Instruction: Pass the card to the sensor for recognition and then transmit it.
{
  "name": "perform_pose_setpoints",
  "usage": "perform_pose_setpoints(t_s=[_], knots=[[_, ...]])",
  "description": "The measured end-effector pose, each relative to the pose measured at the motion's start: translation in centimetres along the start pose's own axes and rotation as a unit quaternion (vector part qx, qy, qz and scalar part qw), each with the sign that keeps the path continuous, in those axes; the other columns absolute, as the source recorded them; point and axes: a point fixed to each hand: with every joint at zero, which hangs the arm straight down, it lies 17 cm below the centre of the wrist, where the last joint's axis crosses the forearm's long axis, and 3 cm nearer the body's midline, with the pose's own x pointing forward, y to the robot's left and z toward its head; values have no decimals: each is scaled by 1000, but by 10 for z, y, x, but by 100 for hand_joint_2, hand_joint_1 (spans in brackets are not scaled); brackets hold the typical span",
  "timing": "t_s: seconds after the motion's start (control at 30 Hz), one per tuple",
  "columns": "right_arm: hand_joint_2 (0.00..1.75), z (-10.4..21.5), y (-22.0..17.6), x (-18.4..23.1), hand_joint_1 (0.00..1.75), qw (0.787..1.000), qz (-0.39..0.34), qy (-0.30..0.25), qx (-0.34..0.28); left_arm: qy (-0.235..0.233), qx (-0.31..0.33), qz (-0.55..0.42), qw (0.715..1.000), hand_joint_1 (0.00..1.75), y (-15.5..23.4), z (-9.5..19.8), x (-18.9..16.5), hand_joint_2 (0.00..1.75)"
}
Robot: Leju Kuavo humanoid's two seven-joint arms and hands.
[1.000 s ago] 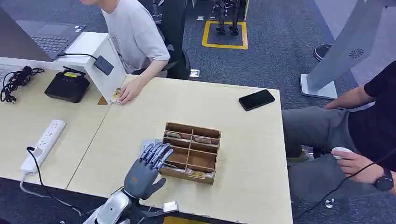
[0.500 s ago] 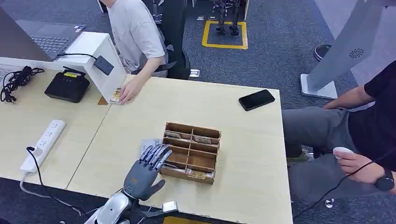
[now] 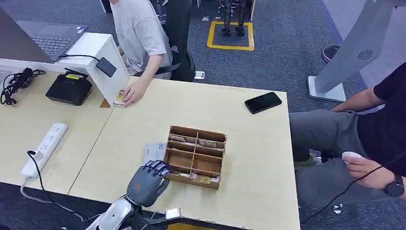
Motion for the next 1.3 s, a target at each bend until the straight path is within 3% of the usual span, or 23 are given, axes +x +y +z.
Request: perform_pose_setpoints(t_s=[0.8,1.0,1.13,1.3], knots=[[175,0,-1,1,0,1000,-6,0,0,-5,0,14,1000,175,1,-5,3,175],[175,0,0,1,0,1000,-8,1,1,-6,11,117,993,175,7,-9,12,175],[175,0,0,1,0,1000,-10,0,1,-65,69,160,983,175,55,-34,46,175],[175,0,0,3,0,1000,-14,-4,0,-114,192,136,965,175,171,-83,41,175]])
